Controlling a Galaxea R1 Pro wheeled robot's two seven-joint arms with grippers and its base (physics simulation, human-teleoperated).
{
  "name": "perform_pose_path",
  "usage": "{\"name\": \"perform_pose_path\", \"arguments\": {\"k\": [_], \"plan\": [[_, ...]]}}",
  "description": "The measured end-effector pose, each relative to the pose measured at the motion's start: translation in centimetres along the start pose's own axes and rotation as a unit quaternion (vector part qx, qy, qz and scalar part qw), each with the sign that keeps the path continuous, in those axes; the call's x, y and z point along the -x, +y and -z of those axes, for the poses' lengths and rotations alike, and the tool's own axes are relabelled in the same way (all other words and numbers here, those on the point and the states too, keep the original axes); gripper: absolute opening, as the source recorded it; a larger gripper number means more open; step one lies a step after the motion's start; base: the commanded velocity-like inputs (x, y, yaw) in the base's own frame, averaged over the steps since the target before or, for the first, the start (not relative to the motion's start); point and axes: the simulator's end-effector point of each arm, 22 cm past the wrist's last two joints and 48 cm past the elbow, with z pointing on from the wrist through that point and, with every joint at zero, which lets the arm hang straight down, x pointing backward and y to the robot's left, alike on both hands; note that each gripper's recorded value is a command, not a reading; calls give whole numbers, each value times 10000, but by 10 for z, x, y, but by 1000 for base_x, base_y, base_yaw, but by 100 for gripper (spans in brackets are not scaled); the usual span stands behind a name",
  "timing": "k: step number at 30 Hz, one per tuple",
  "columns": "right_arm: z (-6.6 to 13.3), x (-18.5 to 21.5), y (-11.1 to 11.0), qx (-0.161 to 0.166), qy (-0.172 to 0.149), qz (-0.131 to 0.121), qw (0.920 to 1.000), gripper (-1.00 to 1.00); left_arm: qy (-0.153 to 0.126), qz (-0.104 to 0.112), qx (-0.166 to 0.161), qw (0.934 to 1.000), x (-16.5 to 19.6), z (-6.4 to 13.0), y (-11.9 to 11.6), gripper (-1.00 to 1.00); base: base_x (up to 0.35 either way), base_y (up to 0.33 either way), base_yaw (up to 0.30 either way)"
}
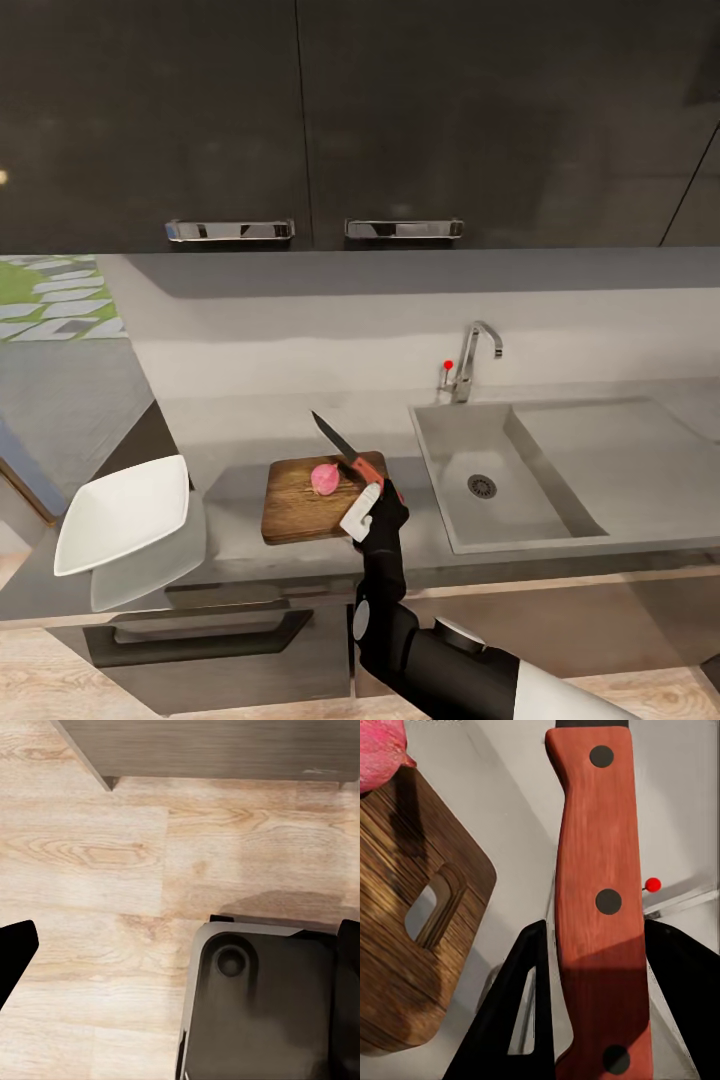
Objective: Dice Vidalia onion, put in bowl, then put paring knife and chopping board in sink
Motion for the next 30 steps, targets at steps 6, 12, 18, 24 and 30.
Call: {"name": "perform_pose_path", "arguments": {"k": [6,12,18,24,30], "plan": [[1,-2,-7,-156,125,397,9990,-100,83,-9,13,10000,-8,1,1,100,0,0,0],[2,-7,-9,-195,262,595,9977,-100,154,17,5,9999,-15,2,-3,100,0,0,0],[2,-9,-9,-189,285,624,9975,-100,163,25,2,9999,-16,2,-4,100,0,0,0],[5,-5,-4,-153,232,659,9974,-100,162,21,0,9999,-16,2,-4,100,0,0,0],[21,10,19,22,-104,942,9955,-100,156,21,-1,9999,-15,2,-4,100,0,0,0]]}}
